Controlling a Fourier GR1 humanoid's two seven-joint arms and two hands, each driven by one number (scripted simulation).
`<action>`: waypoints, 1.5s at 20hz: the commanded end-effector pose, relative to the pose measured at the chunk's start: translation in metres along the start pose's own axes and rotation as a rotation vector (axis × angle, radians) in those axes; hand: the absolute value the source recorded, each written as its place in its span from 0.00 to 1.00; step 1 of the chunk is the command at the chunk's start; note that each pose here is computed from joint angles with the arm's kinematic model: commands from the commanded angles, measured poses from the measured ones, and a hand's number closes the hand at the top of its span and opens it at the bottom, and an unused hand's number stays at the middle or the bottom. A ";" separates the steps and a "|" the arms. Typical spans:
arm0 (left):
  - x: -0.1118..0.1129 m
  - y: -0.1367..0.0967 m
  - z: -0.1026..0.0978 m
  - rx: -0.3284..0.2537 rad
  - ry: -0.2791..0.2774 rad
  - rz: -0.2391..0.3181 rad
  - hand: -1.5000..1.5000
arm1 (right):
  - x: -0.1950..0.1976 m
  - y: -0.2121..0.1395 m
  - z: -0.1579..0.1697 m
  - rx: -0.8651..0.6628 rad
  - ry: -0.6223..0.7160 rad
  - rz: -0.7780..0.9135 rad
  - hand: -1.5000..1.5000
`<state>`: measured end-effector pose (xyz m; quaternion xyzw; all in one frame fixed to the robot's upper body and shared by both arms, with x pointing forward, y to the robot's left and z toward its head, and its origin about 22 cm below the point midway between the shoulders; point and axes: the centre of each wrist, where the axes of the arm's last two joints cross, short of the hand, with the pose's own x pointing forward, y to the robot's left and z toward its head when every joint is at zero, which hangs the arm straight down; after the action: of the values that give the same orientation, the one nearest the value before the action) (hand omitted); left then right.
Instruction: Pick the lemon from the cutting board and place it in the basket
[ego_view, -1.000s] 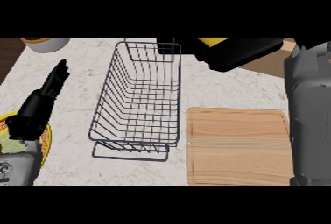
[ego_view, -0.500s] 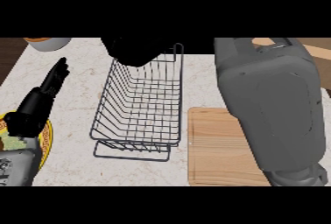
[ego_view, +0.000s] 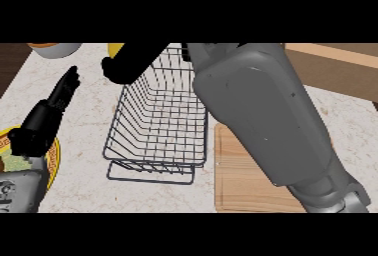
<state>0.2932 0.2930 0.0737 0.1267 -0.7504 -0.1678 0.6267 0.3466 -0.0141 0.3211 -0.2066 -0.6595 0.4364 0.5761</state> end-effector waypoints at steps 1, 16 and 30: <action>-0.012 0.001 0.012 -0.005 0.006 0.013 0.50 | -0.002 0.010 0.005 0.042 0.081 0.175 1.00; 0.002 0.002 0.017 -0.010 0.002 0.000 0.50 | -0.031 0.020 -0.017 0.176 0.038 0.159 0.00; 0.002 0.000 -0.005 0.013 -0.002 0.003 0.50 | -0.051 -0.025 -0.009 -0.317 0.099 -0.476 0.00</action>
<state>0.2930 0.2887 0.0744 0.1275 -0.7525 -0.1639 0.6250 0.3689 -0.0513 0.3115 -0.1607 -0.7043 0.2640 0.6391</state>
